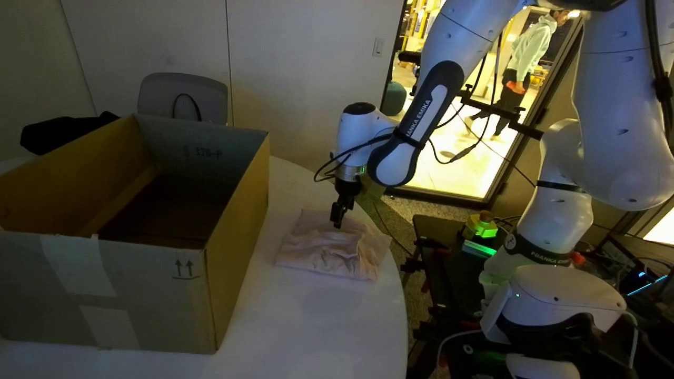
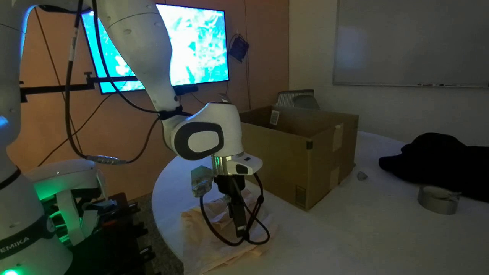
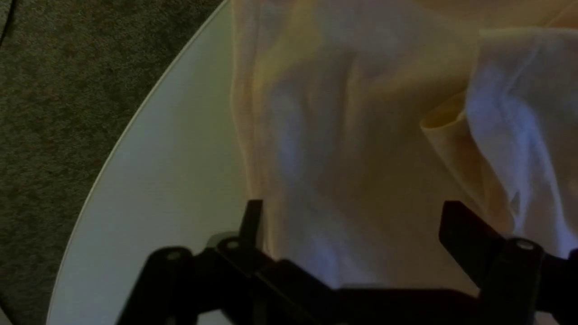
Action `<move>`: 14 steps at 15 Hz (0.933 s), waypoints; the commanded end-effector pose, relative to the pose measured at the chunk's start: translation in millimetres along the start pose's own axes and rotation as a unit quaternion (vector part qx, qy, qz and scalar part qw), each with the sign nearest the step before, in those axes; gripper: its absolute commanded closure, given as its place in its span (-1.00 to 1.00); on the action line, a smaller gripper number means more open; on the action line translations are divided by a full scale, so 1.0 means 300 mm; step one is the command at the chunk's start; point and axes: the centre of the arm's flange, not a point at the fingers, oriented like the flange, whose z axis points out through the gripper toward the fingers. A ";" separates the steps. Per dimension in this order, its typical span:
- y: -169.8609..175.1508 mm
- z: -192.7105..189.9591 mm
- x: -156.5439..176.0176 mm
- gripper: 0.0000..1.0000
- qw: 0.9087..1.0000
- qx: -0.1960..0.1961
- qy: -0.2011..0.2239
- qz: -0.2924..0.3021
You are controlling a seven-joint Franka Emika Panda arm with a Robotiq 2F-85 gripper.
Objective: Put the marker on the towel, fold the towel then put it in the box
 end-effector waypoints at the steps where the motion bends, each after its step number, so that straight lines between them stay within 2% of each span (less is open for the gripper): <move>1: 0.091 0.009 0.002 -1.00 1.000 0.019 0.007 -0.016; 8: 0.172 0.083 -0.016 -1.00 0.998 0.038 -0.011 -0.059; 14: 0.184 0.222 0.027 -1.00 0.994 0.061 -0.041 -0.086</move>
